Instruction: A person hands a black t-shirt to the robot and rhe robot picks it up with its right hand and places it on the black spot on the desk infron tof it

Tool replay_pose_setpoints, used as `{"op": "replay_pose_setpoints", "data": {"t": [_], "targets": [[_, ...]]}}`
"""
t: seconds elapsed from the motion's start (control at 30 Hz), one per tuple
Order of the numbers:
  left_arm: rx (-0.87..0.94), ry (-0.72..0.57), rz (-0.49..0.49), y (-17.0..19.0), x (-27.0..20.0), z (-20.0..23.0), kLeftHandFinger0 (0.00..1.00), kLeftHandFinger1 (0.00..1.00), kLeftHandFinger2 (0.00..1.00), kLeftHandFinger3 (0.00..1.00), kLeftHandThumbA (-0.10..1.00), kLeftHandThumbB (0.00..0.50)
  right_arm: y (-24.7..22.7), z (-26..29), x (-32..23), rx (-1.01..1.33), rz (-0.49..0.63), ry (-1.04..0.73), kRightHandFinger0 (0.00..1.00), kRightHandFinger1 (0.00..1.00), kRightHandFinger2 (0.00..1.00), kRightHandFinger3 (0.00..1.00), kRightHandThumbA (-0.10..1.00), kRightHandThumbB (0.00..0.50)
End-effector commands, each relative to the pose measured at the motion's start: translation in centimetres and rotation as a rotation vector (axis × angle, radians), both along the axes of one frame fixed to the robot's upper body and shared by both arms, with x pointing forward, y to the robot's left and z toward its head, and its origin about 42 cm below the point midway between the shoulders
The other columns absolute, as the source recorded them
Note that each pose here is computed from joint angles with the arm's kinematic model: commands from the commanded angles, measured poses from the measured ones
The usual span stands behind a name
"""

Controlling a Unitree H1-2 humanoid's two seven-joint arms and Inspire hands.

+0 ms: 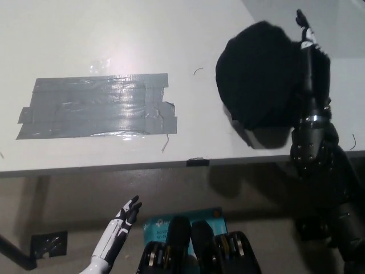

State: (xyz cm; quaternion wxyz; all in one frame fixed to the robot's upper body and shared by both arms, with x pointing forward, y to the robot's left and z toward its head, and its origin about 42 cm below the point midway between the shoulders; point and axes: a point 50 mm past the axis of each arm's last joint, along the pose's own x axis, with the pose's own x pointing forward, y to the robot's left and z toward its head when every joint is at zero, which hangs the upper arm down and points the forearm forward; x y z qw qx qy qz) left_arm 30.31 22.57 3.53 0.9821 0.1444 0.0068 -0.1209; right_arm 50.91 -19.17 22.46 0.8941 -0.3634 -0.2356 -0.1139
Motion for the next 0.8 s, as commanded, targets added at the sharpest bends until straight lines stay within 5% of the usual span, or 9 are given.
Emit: {"op": "replay_pose_setpoints", "data": {"t": [0.0,0.07,0.13,0.17,0.2,0.23,0.5,0.63,0.77], "targets": [[0.016,-0.056,-0.029,0.0,1.1,1.5,0.97,1.0,1.0,1.0,1.0,0.5,0.3,1.5,1.1,-0.086,0.032,-0.024,0.03,0.52,0.91,0.98,-0.1,0.2],[0.016,-0.056,-0.029,0.0,1.1,1.5,0.97,1.0,1.0,1.0,1.0,0.5,0.2,0.7,1.2,-0.142,0.052,0.069,0.07,0.6,1.0,1.0,-0.1,0.158],[0.015,-0.054,-0.031,0.1,1.1,1.5,0.97,1.0,1.0,1.0,1.0,0.5,0.1,-0.1,1.2,-0.211,0.086,0.204,0.22,0.67,0.95,0.94,-0.1,0.177],[0.017,-0.06,-0.037,0.1,1.2,1.6,0.95,1.0,1.0,1.0,1.0,0.5,-0.1,-0.8,1.0,-0.205,0.166,0.293,0.44,0.8,1.0,0.94,-0.1,0.27],[0.021,-0.068,-0.042,0.1,1.3,1.7,0.94,1.0,1.0,1.0,1.0,0.5,-0.3,-1.1,0.7,-0.201,0.222,0.342,0.83,0.95,0.97,0.87,-0.1,0.281],[0.029,-0.081,-0.046,0.1,1.7,2.0,0.93,1.0,1.0,1.0,1.0,0.5,-0.7,-0.6,0.1,-0.267,0.274,0.409,1.0,1.0,1.0,0.96,-0.01,0.272],[0.047,-0.091,-0.056,0.3,2.4,2.6,0.89,1.0,1.0,1.0,1.0,0.5,-1.6,3.5,-5.0,-0.445,0.422,0.501,1.0,1.0,1.0,1.0,0.06,0.267],[0.049,-0.094,-0.055,0.3,2.8,2.6,0.89,1.0,1.0,1.0,1.0,0.5,-1.8,6.9,-9.0,-0.509,0.507,0.537,1.0,1.0,1.0,1.0,0.02,0.312],[0.05,-0.09,-0.057,0.1,2.4,2.6,0.85,1.0,1.0,1.0,1.0,0.5,-1.9,8.8,-13.1,-0.574,0.575,0.555,1.0,1.0,1.0,1.0,0.15,0.367]]}}
